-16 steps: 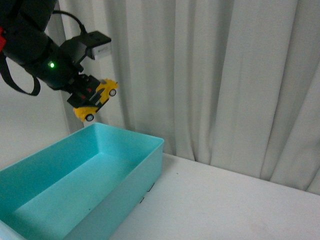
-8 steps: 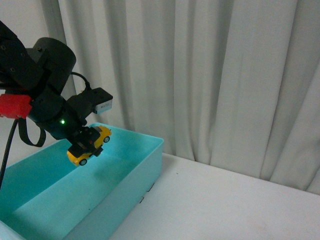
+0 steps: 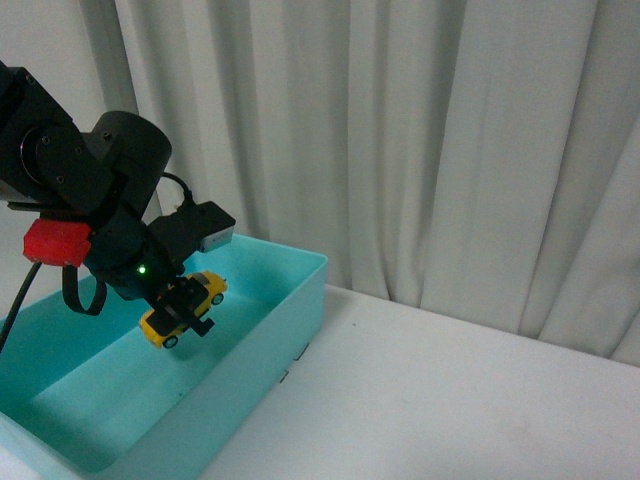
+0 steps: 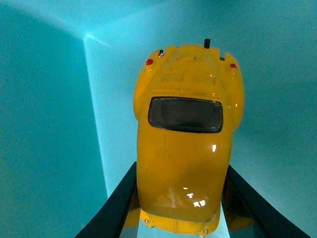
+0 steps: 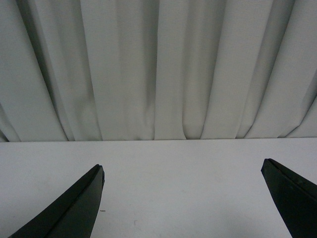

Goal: Wind up and store yellow beetle toy

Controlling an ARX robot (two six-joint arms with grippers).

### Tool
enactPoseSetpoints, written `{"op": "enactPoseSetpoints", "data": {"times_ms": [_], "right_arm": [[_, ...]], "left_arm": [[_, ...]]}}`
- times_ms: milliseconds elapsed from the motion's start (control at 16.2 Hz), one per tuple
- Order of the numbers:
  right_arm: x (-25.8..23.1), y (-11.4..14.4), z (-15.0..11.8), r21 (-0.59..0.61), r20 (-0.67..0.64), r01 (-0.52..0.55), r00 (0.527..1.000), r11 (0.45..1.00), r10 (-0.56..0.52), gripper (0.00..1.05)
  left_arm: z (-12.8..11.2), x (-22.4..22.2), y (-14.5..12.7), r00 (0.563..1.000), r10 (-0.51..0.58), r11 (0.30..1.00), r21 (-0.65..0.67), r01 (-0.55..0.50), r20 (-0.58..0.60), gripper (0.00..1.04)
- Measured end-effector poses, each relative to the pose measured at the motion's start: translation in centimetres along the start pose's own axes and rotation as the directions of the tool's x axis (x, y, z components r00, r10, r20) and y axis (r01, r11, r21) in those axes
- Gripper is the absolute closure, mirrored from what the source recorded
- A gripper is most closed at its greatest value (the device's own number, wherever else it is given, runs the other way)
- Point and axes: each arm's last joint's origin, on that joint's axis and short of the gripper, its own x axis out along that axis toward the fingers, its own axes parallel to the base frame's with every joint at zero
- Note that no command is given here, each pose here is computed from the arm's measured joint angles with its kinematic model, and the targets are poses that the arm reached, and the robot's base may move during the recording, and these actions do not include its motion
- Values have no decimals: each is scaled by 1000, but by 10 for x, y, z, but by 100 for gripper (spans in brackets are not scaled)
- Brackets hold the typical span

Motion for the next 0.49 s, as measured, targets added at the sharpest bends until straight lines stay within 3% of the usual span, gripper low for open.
{"op": "enactPoseSetpoints", "data": {"times_ms": [123, 431, 493], "right_arm": [[0, 0, 0, 0, 0, 0, 1000, 1000, 0, 7], [0, 0, 0, 0, 0, 0, 1000, 1000, 0, 7], [0, 0, 0, 0, 0, 0, 1000, 1000, 0, 7]], "left_arm": [[-7, 7, -5, 1000, -5, 1000, 15, 6, -23, 64], [-5, 2, -7, 999, -51, 999, 4, 51, -15, 11], [0, -7, -3, 998, -55, 998, -6, 55, 16, 5]]}}
